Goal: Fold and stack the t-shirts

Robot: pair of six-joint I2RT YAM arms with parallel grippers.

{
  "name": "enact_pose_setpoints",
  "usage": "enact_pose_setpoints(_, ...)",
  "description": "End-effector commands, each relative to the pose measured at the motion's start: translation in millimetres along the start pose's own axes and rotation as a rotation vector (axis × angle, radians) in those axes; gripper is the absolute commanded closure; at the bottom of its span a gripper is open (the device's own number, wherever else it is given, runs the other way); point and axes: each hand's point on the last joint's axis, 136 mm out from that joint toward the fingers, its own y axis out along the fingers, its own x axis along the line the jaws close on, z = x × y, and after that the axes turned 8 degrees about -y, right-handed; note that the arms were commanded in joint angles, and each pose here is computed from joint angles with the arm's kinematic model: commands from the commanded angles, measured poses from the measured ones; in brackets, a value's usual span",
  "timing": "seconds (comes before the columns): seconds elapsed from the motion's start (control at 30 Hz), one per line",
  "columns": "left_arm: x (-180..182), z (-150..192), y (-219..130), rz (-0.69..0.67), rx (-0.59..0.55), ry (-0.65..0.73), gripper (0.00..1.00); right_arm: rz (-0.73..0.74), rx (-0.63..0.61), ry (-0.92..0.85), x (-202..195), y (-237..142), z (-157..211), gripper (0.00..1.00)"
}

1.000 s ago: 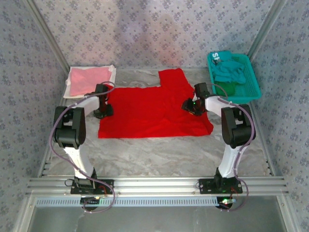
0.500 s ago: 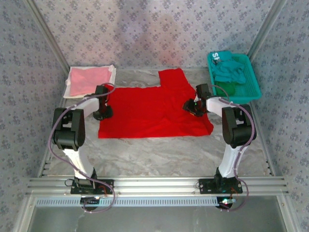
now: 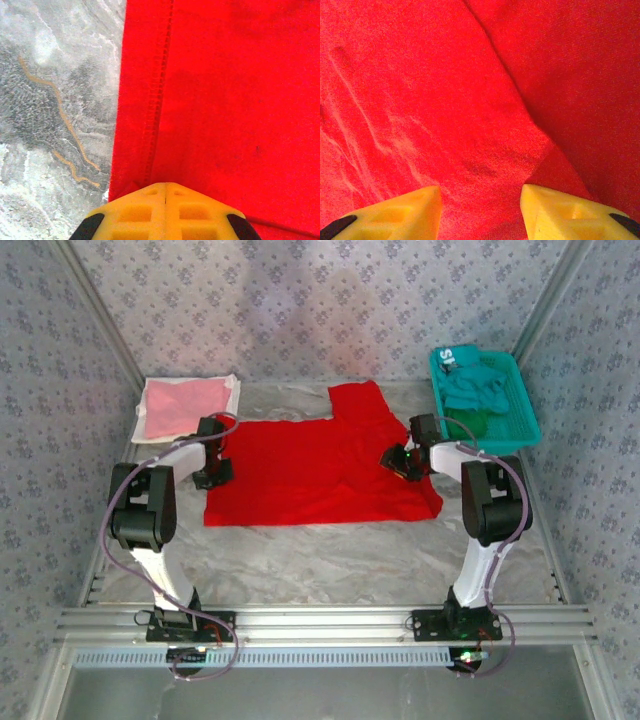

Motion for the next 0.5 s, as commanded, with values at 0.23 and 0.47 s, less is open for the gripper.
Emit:
enact_pose_setpoints(0.23,11.0,-26.1,-29.9,-0.017,-0.083,-0.045,1.00,0.102,0.057,0.089,-42.3,10.4,20.4,0.51)
enact_pose_setpoints(0.47,21.1,-33.5,-28.9,-0.031,-0.084,-0.058,1.00,0.112,0.053,0.133,-44.6,9.7,19.8,0.52)
